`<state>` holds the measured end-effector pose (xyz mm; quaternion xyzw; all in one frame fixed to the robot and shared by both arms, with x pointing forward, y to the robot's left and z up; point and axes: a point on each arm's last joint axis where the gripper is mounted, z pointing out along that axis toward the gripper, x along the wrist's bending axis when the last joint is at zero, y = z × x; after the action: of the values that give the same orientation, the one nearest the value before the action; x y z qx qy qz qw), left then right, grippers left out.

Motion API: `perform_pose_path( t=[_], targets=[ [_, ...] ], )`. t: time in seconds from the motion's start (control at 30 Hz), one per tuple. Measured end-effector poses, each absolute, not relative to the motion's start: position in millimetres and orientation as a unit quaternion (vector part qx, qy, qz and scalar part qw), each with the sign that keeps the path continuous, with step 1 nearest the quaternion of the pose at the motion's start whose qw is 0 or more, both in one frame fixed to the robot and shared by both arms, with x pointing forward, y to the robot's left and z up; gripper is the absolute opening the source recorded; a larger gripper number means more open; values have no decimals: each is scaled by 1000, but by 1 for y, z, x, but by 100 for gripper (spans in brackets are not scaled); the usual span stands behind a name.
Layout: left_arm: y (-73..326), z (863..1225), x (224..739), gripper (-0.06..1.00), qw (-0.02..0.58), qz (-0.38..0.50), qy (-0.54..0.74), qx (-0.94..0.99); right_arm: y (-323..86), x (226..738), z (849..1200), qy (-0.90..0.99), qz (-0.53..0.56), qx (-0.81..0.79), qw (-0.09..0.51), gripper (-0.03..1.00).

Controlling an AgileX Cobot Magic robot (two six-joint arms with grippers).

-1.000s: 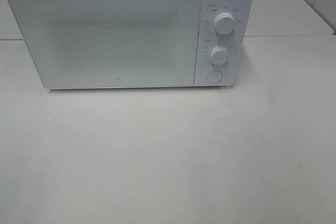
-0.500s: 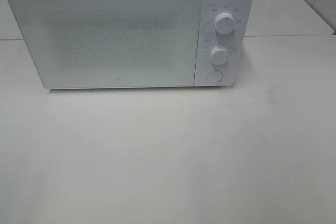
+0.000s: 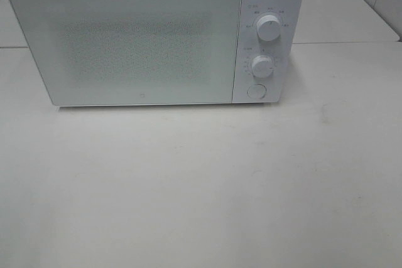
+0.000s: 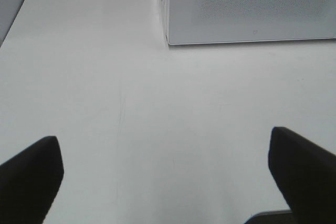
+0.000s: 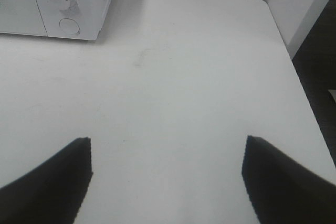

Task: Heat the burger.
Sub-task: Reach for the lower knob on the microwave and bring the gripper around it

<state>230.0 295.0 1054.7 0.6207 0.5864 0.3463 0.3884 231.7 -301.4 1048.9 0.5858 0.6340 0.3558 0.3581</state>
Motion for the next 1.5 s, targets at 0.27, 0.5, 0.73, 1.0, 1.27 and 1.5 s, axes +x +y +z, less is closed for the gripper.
perform_pose_path(
  t=[0.27, 0.5, 0.73, 1.0, 1.27, 1.5],
  targets=[
    [295, 1055, 230, 98, 389, 346, 587, 620, -301, 232, 1051, 632, 360, 584, 362, 76],
    [295, 1055, 230, 98, 389, 346, 587, 620, -300, 248, 1066, 620, 379, 572, 380, 76],
    [295, 1055, 230, 98, 389, 346, 587, 620, -298, 271, 1071, 626, 373, 575, 373, 76],
    [295, 1055, 230, 98, 389, 346, 587, 620, -296, 305, 1060, 636, 358, 581, 359, 76],
    [295, 1055, 230, 98, 389, 346, 587, 620, -294, 335, 1050, 635, 364, 576, 363, 76],
    [295, 1055, 230, 98, 389, 346, 587, 620, -291, 360, 1043, 628, 378, 568, 374, 76]
  ],
)
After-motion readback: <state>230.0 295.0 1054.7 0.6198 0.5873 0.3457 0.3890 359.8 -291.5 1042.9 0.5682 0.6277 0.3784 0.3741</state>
